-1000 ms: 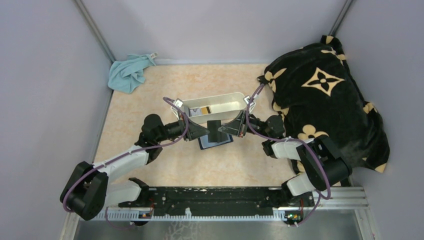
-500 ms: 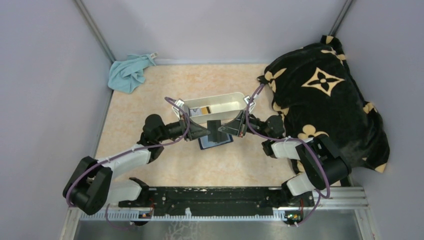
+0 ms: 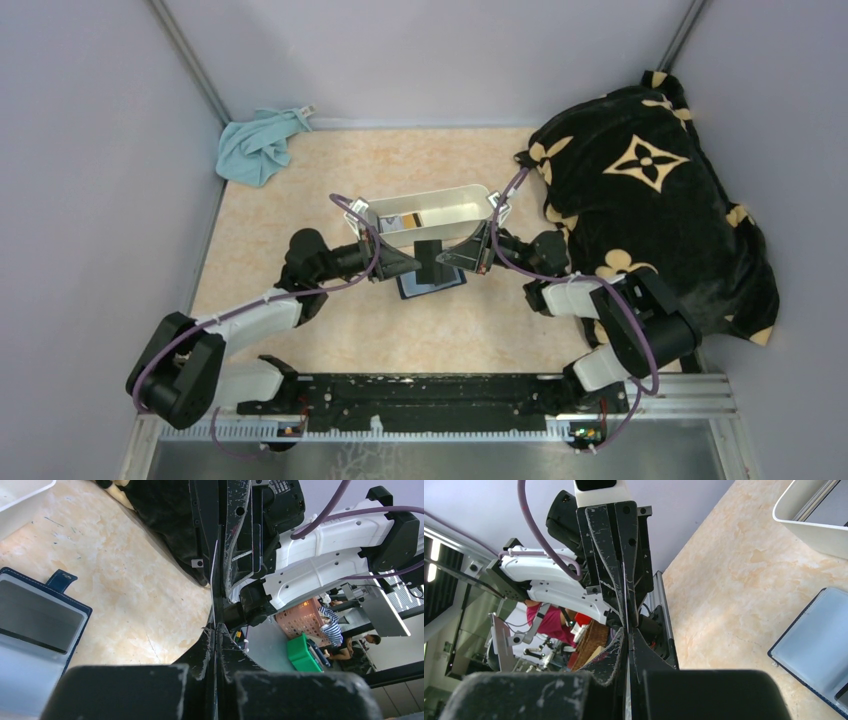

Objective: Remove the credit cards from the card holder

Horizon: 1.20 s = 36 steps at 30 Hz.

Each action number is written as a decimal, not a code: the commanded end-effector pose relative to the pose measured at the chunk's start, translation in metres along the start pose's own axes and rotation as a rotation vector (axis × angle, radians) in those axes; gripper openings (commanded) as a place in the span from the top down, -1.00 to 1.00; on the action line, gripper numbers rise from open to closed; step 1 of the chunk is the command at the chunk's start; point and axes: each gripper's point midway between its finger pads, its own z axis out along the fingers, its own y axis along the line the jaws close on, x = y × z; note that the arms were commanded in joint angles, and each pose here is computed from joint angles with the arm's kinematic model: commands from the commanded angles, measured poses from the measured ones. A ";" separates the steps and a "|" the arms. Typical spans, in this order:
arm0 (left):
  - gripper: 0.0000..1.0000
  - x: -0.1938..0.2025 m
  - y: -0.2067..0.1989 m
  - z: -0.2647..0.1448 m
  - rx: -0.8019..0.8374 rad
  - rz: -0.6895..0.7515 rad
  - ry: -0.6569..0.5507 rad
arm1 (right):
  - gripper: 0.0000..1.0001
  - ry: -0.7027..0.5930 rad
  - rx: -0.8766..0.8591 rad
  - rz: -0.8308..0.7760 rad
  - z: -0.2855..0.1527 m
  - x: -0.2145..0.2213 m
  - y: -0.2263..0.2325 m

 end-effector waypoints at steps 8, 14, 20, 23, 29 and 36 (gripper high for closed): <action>1.00 -0.004 0.015 0.003 -0.095 -0.011 0.023 | 0.57 -0.022 -0.103 -0.046 0.007 -0.008 0.017; 1.00 -0.016 0.022 -0.002 -0.146 -0.030 0.027 | 0.42 -0.038 -0.078 -0.031 0.005 -0.006 0.008; 1.00 -0.034 0.031 -0.012 -0.232 -0.046 -0.002 | 0.24 -0.051 -0.068 -0.038 -0.002 -0.007 0.007; 1.00 -0.041 0.036 -0.014 -0.271 -0.033 0.005 | 0.21 -0.059 -0.051 -0.045 -0.005 -0.008 0.004; 1.00 -0.062 0.054 -0.019 -0.396 -0.030 -0.003 | 0.20 -0.063 -0.037 -0.050 -0.007 -0.008 0.001; 1.00 -0.097 0.096 -0.031 -0.606 -0.080 -0.023 | 0.20 -0.055 -0.016 -0.045 -0.010 -0.002 -0.005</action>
